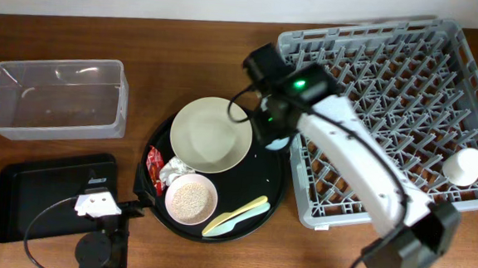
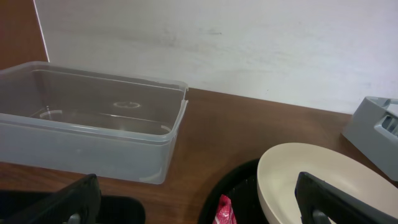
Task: Sort waste into correct bins and load items into the dishwasher rack
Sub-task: 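Place the light-blue cup in the rack beside the white cup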
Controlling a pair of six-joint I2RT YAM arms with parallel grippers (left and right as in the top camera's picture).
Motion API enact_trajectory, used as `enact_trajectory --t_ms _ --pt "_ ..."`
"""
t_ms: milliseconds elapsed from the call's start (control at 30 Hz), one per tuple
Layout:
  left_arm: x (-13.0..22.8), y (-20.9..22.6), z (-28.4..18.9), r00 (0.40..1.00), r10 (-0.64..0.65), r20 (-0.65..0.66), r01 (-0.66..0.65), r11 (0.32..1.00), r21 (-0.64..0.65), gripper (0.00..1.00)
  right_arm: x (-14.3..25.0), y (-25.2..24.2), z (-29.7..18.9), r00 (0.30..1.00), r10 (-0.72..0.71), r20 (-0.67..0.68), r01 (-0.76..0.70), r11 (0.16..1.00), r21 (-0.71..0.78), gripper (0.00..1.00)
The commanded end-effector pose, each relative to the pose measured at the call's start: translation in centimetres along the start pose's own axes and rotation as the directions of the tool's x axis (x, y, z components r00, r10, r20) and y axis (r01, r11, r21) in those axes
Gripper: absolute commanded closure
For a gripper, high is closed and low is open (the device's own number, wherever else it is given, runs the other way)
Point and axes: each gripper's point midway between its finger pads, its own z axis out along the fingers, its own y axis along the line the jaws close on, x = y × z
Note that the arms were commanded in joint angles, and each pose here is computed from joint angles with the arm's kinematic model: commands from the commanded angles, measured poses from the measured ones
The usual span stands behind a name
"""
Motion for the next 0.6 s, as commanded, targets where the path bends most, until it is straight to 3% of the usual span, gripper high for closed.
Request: enact_trajectory --t_ms 0,267,567 --pt "0.1 0.0 0.0 1.0 0.017 0.001 -0.017 1.0 0.006 0.01 -0.6 -6.1 -2.8 0.983 0.167 0.082 -0.173 0.981 0.084 0.43" --pt "0.1 0.0 0.0 1.0 0.017 0.001 -0.017 1.0 0.005 0.01 4.4 -19.1 -3.0 0.874 0.485 0.022 -0.48 0.855 0.199 0.43" --pt "0.1 0.0 0.0 1.0 0.017 0.001 -0.017 1.0 0.005 0.01 11.1 -27.3 -3.5 0.692 0.721 -0.015 -0.688 0.666 0.287 0.43"
